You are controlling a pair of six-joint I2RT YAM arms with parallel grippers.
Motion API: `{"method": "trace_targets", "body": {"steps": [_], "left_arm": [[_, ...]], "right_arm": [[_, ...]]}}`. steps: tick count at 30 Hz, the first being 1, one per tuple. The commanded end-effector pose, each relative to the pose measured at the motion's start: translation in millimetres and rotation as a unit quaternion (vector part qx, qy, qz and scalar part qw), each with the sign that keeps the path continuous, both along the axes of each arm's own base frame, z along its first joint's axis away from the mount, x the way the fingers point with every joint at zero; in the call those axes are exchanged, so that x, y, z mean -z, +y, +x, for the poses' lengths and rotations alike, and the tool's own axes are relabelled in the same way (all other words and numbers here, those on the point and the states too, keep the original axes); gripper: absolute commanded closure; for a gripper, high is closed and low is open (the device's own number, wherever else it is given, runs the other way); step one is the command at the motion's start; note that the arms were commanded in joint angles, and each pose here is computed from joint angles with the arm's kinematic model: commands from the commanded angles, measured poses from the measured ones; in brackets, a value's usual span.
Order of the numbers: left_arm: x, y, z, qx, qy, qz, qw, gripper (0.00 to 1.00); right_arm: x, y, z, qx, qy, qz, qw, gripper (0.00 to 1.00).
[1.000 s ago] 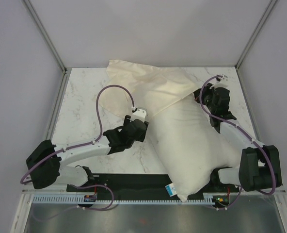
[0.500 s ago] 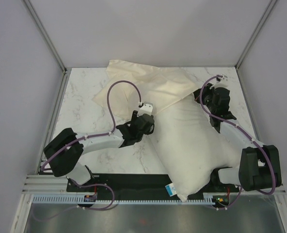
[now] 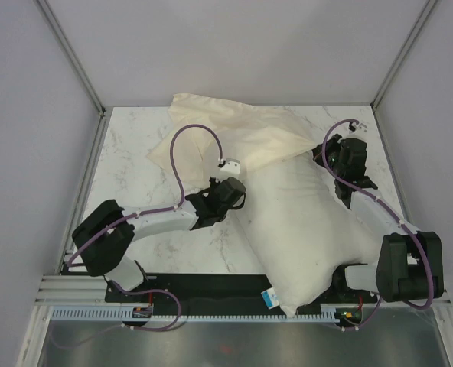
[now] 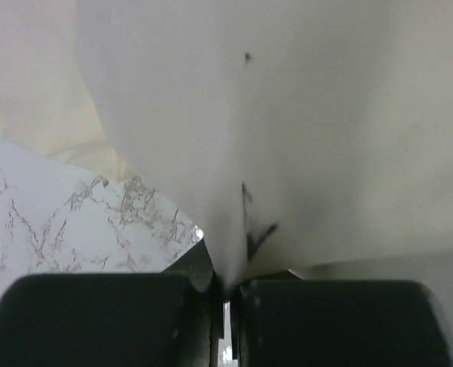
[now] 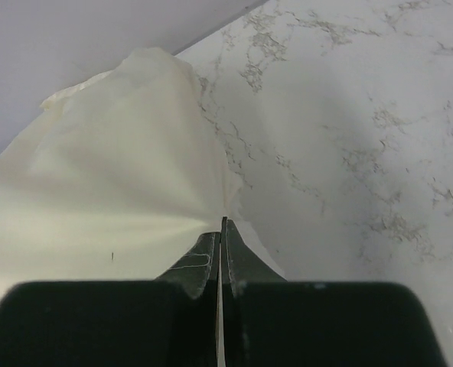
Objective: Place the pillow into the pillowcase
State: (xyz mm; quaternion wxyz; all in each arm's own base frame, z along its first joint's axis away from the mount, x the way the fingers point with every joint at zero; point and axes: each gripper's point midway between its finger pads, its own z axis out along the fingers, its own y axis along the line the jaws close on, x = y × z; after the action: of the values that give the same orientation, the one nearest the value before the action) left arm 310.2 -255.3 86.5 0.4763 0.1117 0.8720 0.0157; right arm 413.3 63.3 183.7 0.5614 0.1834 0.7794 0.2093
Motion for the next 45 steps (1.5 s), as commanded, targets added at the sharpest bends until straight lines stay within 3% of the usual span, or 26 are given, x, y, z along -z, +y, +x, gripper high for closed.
{"method": "trace_targets", "body": {"steps": [1,6,10,12,16,24,25,27,28,29,30,31,34,41,45], "left_arm": [[-27.1,-17.0,-29.5,0.022,-0.02,-0.05,0.998,0.98],[-54.6,-49.0,-95.7,0.07,-0.067,-0.041,0.994,0.98],[-59.1,-71.4,-153.4,0.115,-0.063,-0.052,0.99,0.98],[-50.7,-66.7,-167.8,0.119,-0.061,-0.021,0.991,0.98],[-39.7,-74.1,-198.2,0.129,-0.046,-0.019,0.99,0.98],[-7.2,-92.0,-260.3,0.155,-0.009,-0.031,0.987,0.98],[-13.0,-101.5,-269.1,0.155,-0.009,-0.049,0.987,0.98],[-8.3,-99.3,-284.2,0.166,-0.03,-0.011,0.986,0.98],[-22.7,-110.9,-293.4,0.151,-0.03,-0.04,0.987,0.98],[-27.6,-110.7,-301.6,0.134,-0.044,-0.03,0.99,0.98],[-20.0,-89.5,-296.1,0.143,-0.069,0.045,0.986,0.98],[-32.8,-102.1,-308.9,0.116,-0.065,-0.005,0.991,0.98],[-35.9,-93.5,-315.7,0.111,-0.099,0.054,0.987,0.98],[-23.1,-77.3,-323.2,0.086,-0.055,0.007,0.995,0.98],[-15.7,-89.2,-327.9,0.131,-0.007,-0.037,0.991,0.98]], "right_arm": [[-4.5,-39.6,-8.0,0.08,0.022,0.023,0.996,1.0],[12.5,-84.4,-43.3,0.165,0.046,0.046,0.984,1.0],[22.8,-113.7,-72.1,0.219,0.062,0.036,0.973,1.0],[26.6,-121.7,-85.8,0.238,0.074,0.037,0.968,1.0],[41.8,-143.6,-113.6,0.29,0.104,0.041,0.951,1.0],[76.4,-150.1,-129.6,0.269,0.159,0.077,0.947,1.0],[76.5,-155.2,-133.0,0.279,0.154,0.083,0.944,1.0],[72.2,-161.4,-143.2,0.296,0.135,0.089,0.941,1.0],[72.2,-162.0,-147.0,0.3,0.131,0.09,0.94,1.0],[66.7,-163.1,-151.0,0.305,0.122,0.091,0.94,1.0],[62.4,-162.4,-150.4,0.302,0.116,0.091,0.942,1.0],[62.7,-163.4,-153.3,0.304,0.121,0.091,0.941,1.0],[67.6,-162.4,-160.1,0.302,0.13,0.097,0.939,1.0],[66.3,-162.4,-172.3,0.303,0.122,0.087,0.941,1.0],[70.9,-159.3,-169.7,0.292,0.134,0.093,0.942,1.0]]}}
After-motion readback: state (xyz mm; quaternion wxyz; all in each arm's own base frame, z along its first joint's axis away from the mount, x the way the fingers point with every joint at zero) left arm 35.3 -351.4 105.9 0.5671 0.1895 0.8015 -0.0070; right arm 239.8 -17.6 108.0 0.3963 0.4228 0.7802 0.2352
